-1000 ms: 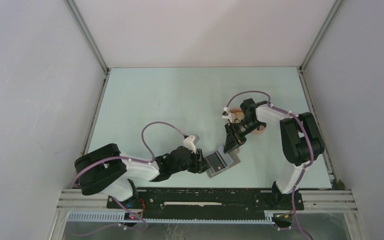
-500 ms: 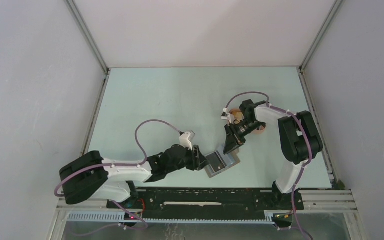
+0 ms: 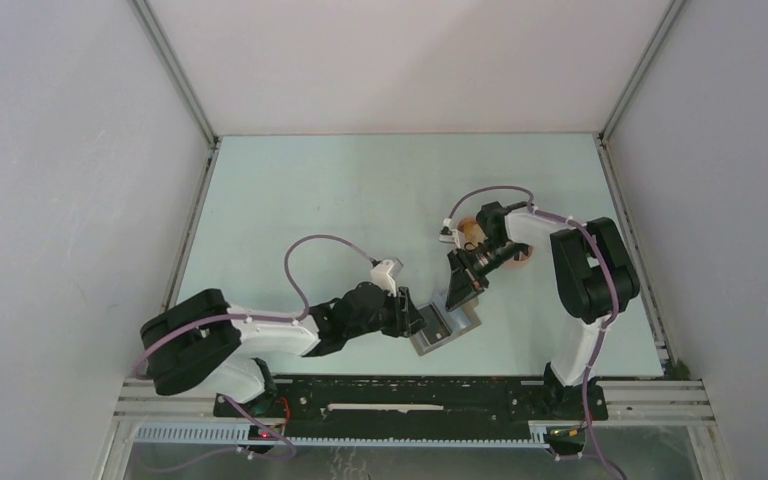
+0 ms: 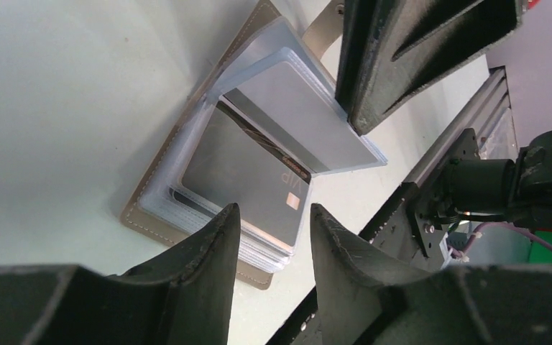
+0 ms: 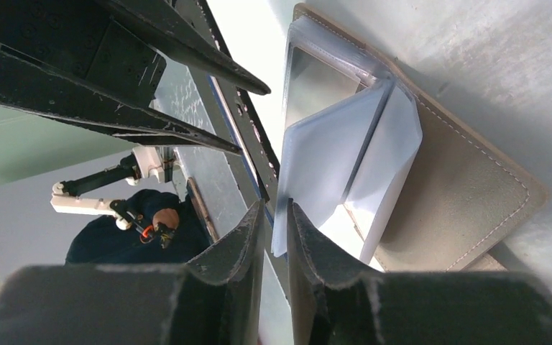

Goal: Put the credit cards into the card holder
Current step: Turn over the card slot in the card holder.

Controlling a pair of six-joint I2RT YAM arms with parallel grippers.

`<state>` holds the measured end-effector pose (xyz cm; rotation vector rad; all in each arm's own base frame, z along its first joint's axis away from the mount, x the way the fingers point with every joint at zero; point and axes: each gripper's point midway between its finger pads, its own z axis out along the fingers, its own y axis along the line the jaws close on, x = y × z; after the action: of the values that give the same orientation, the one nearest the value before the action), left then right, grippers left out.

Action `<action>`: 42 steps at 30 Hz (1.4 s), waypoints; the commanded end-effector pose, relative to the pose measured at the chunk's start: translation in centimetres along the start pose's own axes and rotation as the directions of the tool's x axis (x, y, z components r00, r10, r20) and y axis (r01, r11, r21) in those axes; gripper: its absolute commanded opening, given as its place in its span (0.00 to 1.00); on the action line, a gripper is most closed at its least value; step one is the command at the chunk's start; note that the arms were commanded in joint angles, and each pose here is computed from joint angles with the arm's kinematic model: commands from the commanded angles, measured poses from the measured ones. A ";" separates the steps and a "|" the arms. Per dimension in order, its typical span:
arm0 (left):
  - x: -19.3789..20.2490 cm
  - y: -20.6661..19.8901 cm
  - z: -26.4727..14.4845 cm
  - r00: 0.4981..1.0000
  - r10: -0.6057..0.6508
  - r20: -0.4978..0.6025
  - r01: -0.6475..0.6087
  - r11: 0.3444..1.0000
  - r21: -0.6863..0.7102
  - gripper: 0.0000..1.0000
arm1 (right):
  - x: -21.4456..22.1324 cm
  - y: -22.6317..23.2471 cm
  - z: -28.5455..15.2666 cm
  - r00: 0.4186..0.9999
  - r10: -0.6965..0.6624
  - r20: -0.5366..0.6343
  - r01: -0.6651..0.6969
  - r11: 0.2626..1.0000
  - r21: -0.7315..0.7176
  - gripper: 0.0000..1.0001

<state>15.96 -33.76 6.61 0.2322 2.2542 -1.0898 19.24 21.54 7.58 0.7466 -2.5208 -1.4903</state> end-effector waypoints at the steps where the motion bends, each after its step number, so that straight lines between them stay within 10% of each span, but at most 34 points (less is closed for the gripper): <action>1: -2.1 -2.0 1.1 0.999 -0.010 0.051 0.006 0.998 0.061 0.45 | -0.6 0.5 0.1 1.000 -0.022 -0.001 0.022 1.000 -0.023 0.24; 42: -1.6 -0.1 2.0 0.989 -0.145 0.038 0.140 0.985 0.103 0.53 | 0.3 0.0 2.1 0.996 0.031 -0.088 -0.035 0.998 -0.047 0.18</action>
<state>18.18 -35.17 6.78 0.1063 2.2176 -1.2315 17.68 22.99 6.82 0.7270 -2.3976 -1.4897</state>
